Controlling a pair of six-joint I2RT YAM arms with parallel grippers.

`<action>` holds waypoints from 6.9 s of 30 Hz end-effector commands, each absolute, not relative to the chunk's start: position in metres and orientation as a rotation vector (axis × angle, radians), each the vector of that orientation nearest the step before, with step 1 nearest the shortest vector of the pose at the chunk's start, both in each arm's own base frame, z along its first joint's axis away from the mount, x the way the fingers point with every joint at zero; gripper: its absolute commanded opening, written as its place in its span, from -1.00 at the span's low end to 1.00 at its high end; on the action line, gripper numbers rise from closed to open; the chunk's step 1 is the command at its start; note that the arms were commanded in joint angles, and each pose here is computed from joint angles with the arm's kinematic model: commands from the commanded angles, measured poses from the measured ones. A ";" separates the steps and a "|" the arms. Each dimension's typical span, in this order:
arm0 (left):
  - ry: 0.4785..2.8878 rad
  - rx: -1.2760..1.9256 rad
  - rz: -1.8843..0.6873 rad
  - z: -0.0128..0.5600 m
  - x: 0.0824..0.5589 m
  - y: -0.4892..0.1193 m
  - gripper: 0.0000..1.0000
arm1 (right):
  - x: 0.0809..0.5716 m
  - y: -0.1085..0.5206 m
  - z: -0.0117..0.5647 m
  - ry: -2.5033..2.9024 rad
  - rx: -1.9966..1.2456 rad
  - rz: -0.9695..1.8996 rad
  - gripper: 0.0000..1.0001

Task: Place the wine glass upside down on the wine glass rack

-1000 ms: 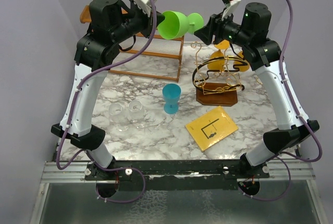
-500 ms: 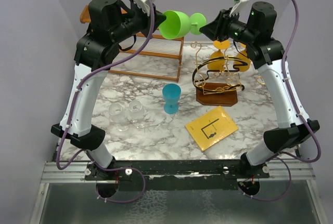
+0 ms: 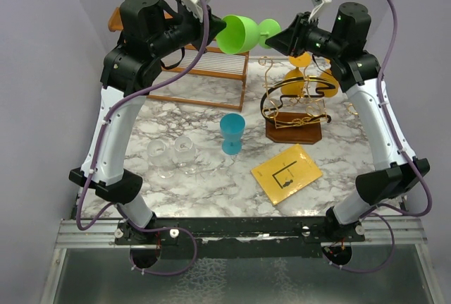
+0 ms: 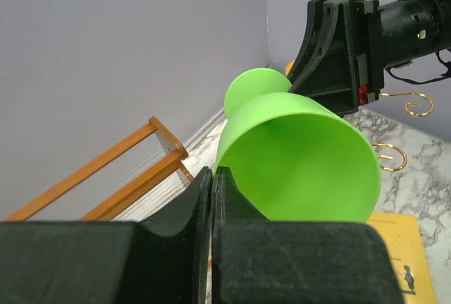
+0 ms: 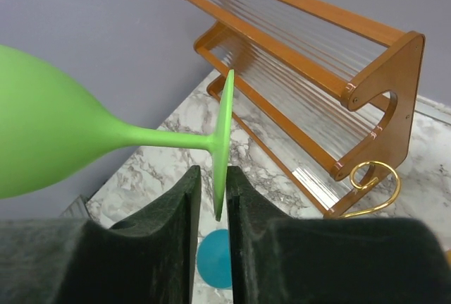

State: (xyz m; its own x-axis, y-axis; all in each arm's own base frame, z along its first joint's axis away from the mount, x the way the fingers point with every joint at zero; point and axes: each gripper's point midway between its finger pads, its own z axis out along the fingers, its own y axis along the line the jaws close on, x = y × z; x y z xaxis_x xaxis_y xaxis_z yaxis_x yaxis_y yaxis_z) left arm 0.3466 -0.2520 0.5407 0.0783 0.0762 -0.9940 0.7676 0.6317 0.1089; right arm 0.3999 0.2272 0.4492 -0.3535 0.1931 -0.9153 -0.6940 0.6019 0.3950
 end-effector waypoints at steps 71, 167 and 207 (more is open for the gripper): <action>1.581 0.653 -0.510 0.470 0.361 -0.199 0.86 | 0.286 -0.016 0.345 1.716 -1.285 -0.868 -0.98; 1.640 0.655 -0.564 0.443 0.371 -0.201 0.83 | 0.285 -0.018 0.308 1.804 -1.303 -0.866 -0.51; 1.901 1.001 -0.597 0.289 0.344 -0.224 0.73 | 0.237 0.117 0.417 1.403 -1.116 0.072 0.25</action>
